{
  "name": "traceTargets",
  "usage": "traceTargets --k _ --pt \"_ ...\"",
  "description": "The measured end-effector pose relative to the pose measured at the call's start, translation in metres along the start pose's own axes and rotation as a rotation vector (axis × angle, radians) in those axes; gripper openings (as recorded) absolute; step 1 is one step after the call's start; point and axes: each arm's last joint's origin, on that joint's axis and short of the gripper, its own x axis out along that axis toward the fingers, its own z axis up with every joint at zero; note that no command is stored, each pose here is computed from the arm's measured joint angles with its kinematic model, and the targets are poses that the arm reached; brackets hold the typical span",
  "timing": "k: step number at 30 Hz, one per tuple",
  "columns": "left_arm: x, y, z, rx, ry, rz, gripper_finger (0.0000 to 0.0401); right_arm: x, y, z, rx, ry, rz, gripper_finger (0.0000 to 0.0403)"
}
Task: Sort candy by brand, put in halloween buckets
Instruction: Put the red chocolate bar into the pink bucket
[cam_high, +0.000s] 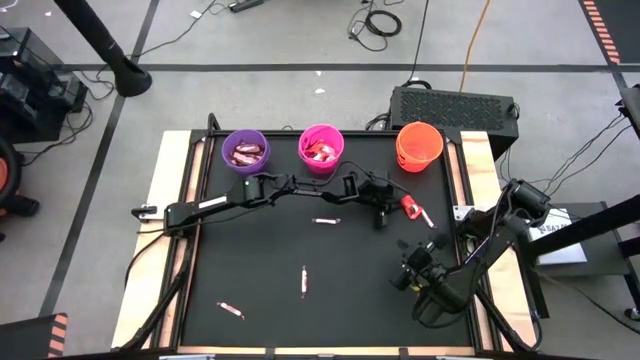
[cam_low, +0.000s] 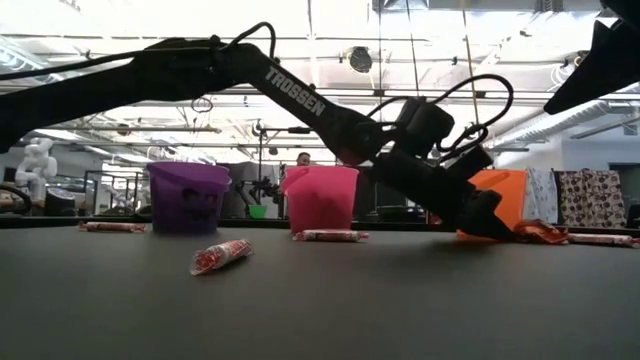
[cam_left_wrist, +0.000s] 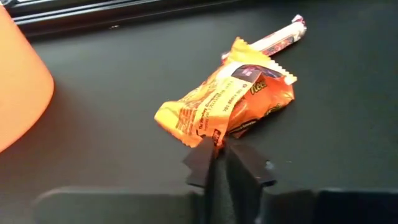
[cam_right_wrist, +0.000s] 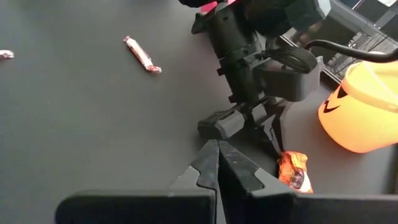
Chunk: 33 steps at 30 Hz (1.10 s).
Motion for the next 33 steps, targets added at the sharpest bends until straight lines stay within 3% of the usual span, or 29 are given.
traceTargets --k 4,12,22,26,29,33 --pt "0.000 -0.010 0.006 0.009 0.006 0.001 0.0007 0.000 0.002 0.000 -0.008 0.002 0.017 0.0000" --pt "-0.009 -0.052 0.031 0.062 0.047 -0.087 0.0003 0.000 0.007 -0.001 -0.001 0.004 0.049 0.0000" --pt "-0.054 -0.092 0.089 0.147 0.121 -0.184 0.0001 -0.001 0.017 -0.001 0.021 0.007 0.118 0.0000" --pt "-0.085 -0.092 0.114 0.155 0.164 -0.205 0.0001 -0.002 0.020 -0.001 0.034 0.006 0.138 0.0000" --pt "-0.114 -0.086 0.122 0.150 0.290 -0.221 0.0001 -0.002 0.022 -0.001 0.052 0.004 0.151 0.0000" --pt "-0.156 -0.059 0.137 0.145 0.379 -0.185 0.0001 -0.002 0.024 0.000 0.069 0.004 0.170 0.0000"
